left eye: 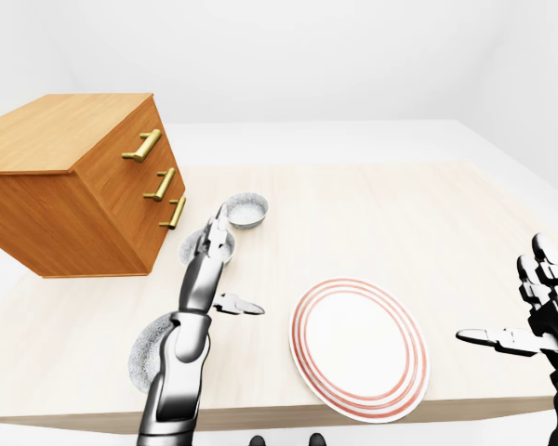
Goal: Put the bowl in the middle on the plate.
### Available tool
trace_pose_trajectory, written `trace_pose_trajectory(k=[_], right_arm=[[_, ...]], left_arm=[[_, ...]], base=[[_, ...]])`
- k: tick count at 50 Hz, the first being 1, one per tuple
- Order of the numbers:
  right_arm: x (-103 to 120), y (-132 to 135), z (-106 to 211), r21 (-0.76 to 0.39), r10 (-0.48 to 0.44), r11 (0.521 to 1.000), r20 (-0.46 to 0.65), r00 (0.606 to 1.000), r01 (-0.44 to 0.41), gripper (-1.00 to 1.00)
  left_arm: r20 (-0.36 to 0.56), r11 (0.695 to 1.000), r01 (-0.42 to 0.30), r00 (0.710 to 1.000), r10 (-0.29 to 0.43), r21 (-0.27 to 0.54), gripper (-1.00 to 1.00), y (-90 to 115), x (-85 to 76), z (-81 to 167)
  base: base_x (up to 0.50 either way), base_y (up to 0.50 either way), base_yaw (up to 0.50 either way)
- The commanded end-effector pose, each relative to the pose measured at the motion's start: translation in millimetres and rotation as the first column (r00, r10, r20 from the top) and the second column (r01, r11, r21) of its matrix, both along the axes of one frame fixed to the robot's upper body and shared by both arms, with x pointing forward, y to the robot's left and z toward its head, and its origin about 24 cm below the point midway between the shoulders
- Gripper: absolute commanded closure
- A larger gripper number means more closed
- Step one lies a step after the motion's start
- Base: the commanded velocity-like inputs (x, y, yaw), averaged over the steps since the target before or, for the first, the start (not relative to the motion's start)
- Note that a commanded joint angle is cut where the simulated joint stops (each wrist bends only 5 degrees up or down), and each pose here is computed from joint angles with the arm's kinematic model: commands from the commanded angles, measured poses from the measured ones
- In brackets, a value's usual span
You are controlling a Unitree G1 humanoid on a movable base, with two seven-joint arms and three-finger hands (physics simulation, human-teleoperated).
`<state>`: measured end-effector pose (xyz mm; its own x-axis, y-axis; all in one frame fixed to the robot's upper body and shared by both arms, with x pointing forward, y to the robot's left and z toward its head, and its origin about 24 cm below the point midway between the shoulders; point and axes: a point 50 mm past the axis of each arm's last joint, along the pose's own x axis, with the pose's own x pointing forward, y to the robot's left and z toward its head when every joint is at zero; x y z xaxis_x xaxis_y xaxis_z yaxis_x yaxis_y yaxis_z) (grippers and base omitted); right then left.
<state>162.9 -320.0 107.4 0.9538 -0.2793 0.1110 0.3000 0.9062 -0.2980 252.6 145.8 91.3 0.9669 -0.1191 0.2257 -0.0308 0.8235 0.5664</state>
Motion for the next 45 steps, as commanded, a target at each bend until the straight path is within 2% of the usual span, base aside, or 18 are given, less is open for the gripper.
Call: trace_pose_trajectory(k=[1, 2, 6, 8, 9, 13, 14, 19, 21, 26, 28, 31, 33, 34, 36, 38, 45], right_arm=[[-0.2, 0.5, -0.8, -0.004, 0.001, 1.000, -0.008, 1.000, -0.002, -1.00], [-0.5, 0.9, -0.8, -0.004, 0.003, 1.000, -0.008, 1.000, -0.003, -1.00], [-0.6, 0.9, -1.1, -0.004, 0.003, 1.000, -0.010, 1.000, -0.003, -1.00], [-0.8, 0.7, -1.5, -0.002, 0.003, 1.000, -0.011, 1.000, -0.003, -1.00], [-1.0, 1.2, -0.3, -0.006, 0.004, 1.000, -0.007, 1.000, -0.004, -1.00], [-1.4, 1.2, -0.2, -0.007, 0.005, 1.000, -0.008, 1.000, -0.005, -1.00], [-1.7, 1.1, -0.1, -0.007, 0.005, 1.000, -0.008, 1.000, -0.005, -1.00], [-1.0, 0.9, -1.8, -0.003, 0.005, 1.000, -0.013, 1.000, -0.005, -1.00], [-0.5, 0.2, -2.9, 0.001, 0.004, 1.000, -0.017, 1.000, -0.004, -1.00], [-1.1, 0.9, -1.3, -0.006, 0.006, 1.000, -0.014, 1.000, -0.006, -1.00], [-1.1, 0.8, -2.0, -0.005, 0.005, 1.000, -0.017, 1.000, -0.006, -1.00], [-0.3, 0.8, -2.1, -0.006, 0.005, 1.000, -0.017, 1.000, -0.005, -1.00], [-0.3, 0.8, -2.2, -0.006, 0.005, 1.000, -0.018, 1.000, -0.005, -1.00], [-0.1, 0.8, -2.1, -0.007, 0.005, 1.000, -0.018, 1.000, -0.005, -1.00], [0.2, 1.0, -1.2, -0.011, 0.006, 1.000, -0.016, 1.000, -0.006, -1.00], [-0.6, 1.2, -1.0, -0.011, 0.006, 1.000, -0.016, 1.000, -0.007, -1.00], [-0.4, 1.8, 0.4, -0.017, 0.008, 1.000, -0.012, 1.000, -0.008, -1.00]], left_arm=[[0.057, 0.986, -0.003, 0.998, -0.007, 0.167, -1.00, -4.2, -3.6, 13.2], [0.049, 0.987, 0.002, 0.999, -0.010, 0.158, -1.00, -4.1, -2.0, 14.3], [0.070, 0.968, -0.023, 0.998, 0.006, 0.248, -1.00, -3.2, 2.5, 21.3], [0.071, 0.971, -0.017, 0.997, 0.000, 0.238, -1.00, -4.8, 2.3, 30.8], [0.100, 0.964, -0.041, 0.995, 0.015, 0.261, -1.00, -4.0, 3.2, 36.6], [0.134, 0.943, -0.050, 0.991, 0.006, 0.330, -1.00, -5.4, 9.1, 40.6], [0.145, 0.929, -0.055, 0.989, 0.001, 0.365, -1.00, -6.7, 9.6, 45.6], [0.152, 0.893, -0.059, 0.988, -0.010, 0.446, -1.00, -6.7, 16.0, 50.6], [0.135, 0.883, -0.053, 0.991, -0.013, 0.466, -1.00, -6.0, 18.7, 54.4], [0.127, 0.811, -0.066, 0.992, -0.011, 0.582, -1.00, -0.6, 32.5, 55.6], [0.117, 0.804, -0.060, 0.993, -0.012, 0.591, -1.00, 0.0, 35.7, 55.7], [0.092, 0.772, -0.046, 0.996, -0.016, 0.633, -1.00, 0.6, 38.2, 56.3], [0.096, 0.762, -0.057, 0.995, -0.008, 0.645, -1.00, 1.4, 39.4, 57.3], [0.052, 0.745, -0.015, 0.998, -0.027, 0.667, -1.00, 0.4, 38.1, 54.6], [0.045, 0.759, -0.011, 0.999, -0.024, 0.652, -1.00, 0.4, 38.9, 54.1], [0.021, 0.729, -0.012, 1.000, -0.003, 0.685, -1.00, 4.8, 44.1, 49.4], [-0.007, 0.690, -0.007, 1.000, 0.017, 0.724, -1.00, 9.2, 51.0, 50.7]], base=[[0.00, 0.00, 0.00], [0.00, 0.00, 0.00], [0.00, 0.00, 0.00], [0.00, 0.00, 0.00], [0.00, 0.00, 0.00], [0.00, 0.00, 0.00], [0.00, 0.00, 0.00], [0.00, 0.00, 0.00], [0.00, 0.00, 0.00], [0.00, 0.00, 0.00], [0.00, 0.00, 0.00], [0.00, 0.00, 0.00], [0.00, 0.00, 0.00], [0.00, 0.00, 0.00], [0.00, 0.00, 0.00], [0.00, 0.00, 0.00], [0.00, 0.00, 0.00]])
